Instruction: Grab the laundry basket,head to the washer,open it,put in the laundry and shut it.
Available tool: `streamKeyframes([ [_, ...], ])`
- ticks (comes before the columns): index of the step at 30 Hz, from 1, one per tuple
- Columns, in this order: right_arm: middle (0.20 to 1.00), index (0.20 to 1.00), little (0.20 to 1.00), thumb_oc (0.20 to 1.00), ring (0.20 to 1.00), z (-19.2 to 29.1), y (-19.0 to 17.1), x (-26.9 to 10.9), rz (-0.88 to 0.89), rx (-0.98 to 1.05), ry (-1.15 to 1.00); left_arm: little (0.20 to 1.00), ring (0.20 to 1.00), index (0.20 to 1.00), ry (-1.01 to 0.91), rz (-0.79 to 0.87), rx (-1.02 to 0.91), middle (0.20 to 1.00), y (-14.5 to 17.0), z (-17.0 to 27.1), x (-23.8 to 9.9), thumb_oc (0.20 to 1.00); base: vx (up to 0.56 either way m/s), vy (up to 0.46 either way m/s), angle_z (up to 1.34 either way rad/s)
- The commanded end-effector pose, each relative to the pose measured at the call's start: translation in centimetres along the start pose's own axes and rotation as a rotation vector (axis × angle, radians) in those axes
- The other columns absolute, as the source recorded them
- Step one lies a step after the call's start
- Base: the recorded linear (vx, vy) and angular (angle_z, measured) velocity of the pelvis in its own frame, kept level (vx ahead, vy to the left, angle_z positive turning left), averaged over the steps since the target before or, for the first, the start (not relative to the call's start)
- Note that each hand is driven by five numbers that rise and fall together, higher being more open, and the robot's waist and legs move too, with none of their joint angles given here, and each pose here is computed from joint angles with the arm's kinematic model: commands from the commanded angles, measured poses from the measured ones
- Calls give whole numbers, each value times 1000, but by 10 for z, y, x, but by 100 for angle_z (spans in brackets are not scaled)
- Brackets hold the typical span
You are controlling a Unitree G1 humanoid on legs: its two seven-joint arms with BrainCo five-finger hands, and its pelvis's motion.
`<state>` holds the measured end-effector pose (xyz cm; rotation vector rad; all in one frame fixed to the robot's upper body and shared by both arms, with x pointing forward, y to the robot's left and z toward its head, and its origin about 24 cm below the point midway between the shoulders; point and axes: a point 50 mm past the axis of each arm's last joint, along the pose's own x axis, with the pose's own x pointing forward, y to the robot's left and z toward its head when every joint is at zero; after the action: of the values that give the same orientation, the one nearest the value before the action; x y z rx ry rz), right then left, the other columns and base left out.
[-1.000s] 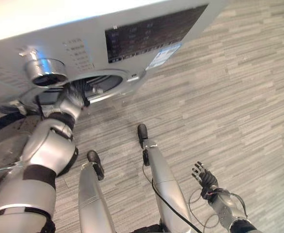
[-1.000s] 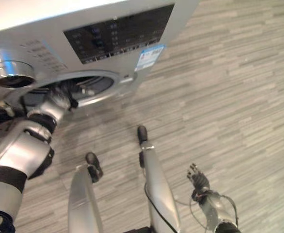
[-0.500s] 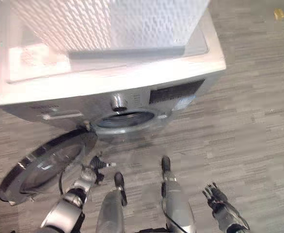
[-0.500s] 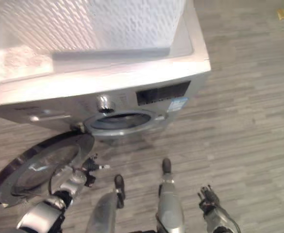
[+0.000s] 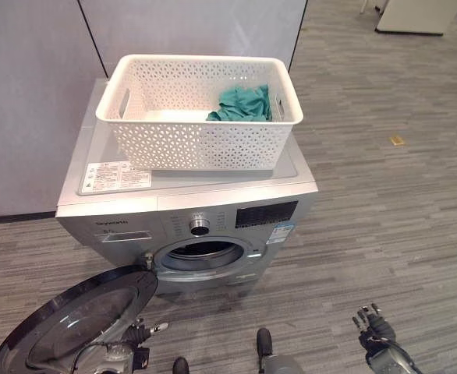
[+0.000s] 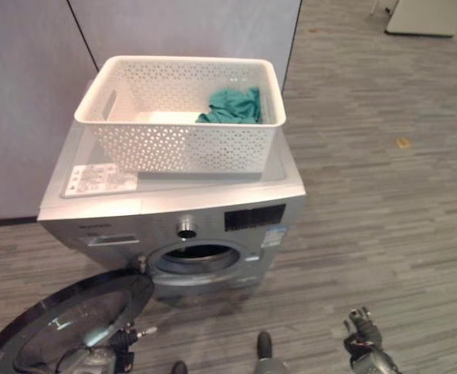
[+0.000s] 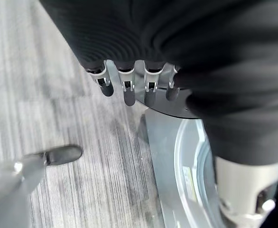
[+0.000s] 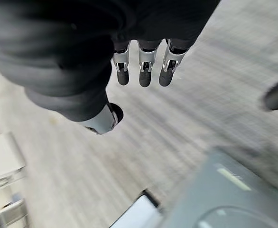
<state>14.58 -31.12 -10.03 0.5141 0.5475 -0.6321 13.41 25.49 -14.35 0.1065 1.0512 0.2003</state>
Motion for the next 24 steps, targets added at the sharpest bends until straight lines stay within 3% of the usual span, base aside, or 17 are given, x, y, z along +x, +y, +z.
streamKeyframes([
  [1,1000,1000,1000,1000,1000,78,8,3,45,-54,-292,1000,1000,1000,9,32,-15,1000,14,6,1,1000,74,16,6],
  [5,1000,1000,1000,1000,1000,138,16,-12,87,-151,-523,1000,1000,1000,98,62,-12,1000,24,-22,-5,1000,60,18,0],
  [8,1000,1000,1000,1000,1000,203,36,-41,155,-141,-830,1000,1000,1000,167,96,57,1000,27,-44,-11,1000,42,18,-3],
  [9,1000,1000,1000,1000,1000,203,36,-41,155,-141,-830,1000,1000,1000,167,96,57,1000,27,-44,-11,1000,53,29,-7],
  [12,1000,1000,1000,1000,1000,262,73,-80,215,-172,-1145,1000,1000,1000,272,104,145,1000,31,-72,-21,1000,61,15,-5],
  [18,1000,1000,1000,1000,1000,317,106,-107,268,-255,-1320,1000,1000,1000,320,108,150,1000,38,-87,-28,1000,3,15,8],
  [24,1000,1000,1000,1000,1000,391,186,-149,297,-648,-1446,1000,1000,1000,356,132,142,1000,52,-95,-34,1000,-10,16,5],
])
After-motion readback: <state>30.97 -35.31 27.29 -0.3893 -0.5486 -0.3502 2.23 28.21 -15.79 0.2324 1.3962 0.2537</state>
